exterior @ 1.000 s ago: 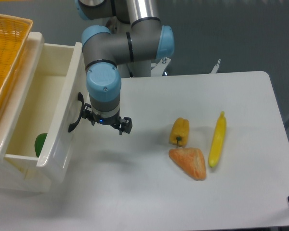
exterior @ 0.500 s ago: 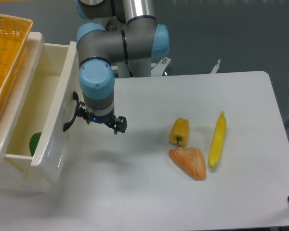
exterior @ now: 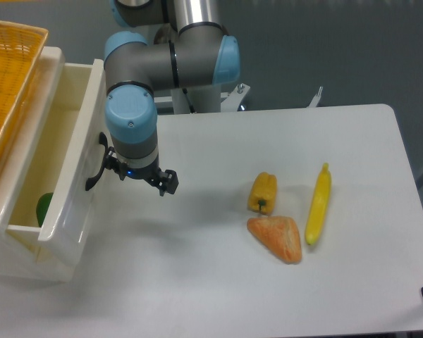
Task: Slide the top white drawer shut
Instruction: 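Push the drawer front with the gripper, sliding the drawer into the cabinet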
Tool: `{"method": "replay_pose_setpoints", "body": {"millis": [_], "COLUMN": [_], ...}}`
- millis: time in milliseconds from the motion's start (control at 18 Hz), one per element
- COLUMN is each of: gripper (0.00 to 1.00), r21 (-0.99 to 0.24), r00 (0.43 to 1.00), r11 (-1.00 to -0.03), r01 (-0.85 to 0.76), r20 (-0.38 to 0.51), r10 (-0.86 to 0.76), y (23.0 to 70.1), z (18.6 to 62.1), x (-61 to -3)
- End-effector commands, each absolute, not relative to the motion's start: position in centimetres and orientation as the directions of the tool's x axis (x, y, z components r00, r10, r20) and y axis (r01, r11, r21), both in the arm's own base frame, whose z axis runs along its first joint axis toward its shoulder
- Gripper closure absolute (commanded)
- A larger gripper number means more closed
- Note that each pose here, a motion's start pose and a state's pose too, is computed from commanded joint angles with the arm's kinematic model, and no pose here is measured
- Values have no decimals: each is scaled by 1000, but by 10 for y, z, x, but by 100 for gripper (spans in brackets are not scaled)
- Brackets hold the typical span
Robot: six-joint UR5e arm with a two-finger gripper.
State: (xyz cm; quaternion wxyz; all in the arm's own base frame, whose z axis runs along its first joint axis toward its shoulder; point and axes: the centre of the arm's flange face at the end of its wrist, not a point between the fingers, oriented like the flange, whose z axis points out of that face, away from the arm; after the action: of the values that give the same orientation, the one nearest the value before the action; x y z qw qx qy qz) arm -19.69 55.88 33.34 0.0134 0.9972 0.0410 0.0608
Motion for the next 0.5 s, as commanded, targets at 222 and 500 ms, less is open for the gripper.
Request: {"method": "replay_pose_setpoints", "body": {"millis": [222,500], "gripper": [0,0], "r21": [31,20], "r00": [990,992], "r11": [-998,-999], "r01": [63,48], "r20": [122,119], "r10": [67,50], "y": [562,563], "z": [333,340], "x": [-187,-177]}}
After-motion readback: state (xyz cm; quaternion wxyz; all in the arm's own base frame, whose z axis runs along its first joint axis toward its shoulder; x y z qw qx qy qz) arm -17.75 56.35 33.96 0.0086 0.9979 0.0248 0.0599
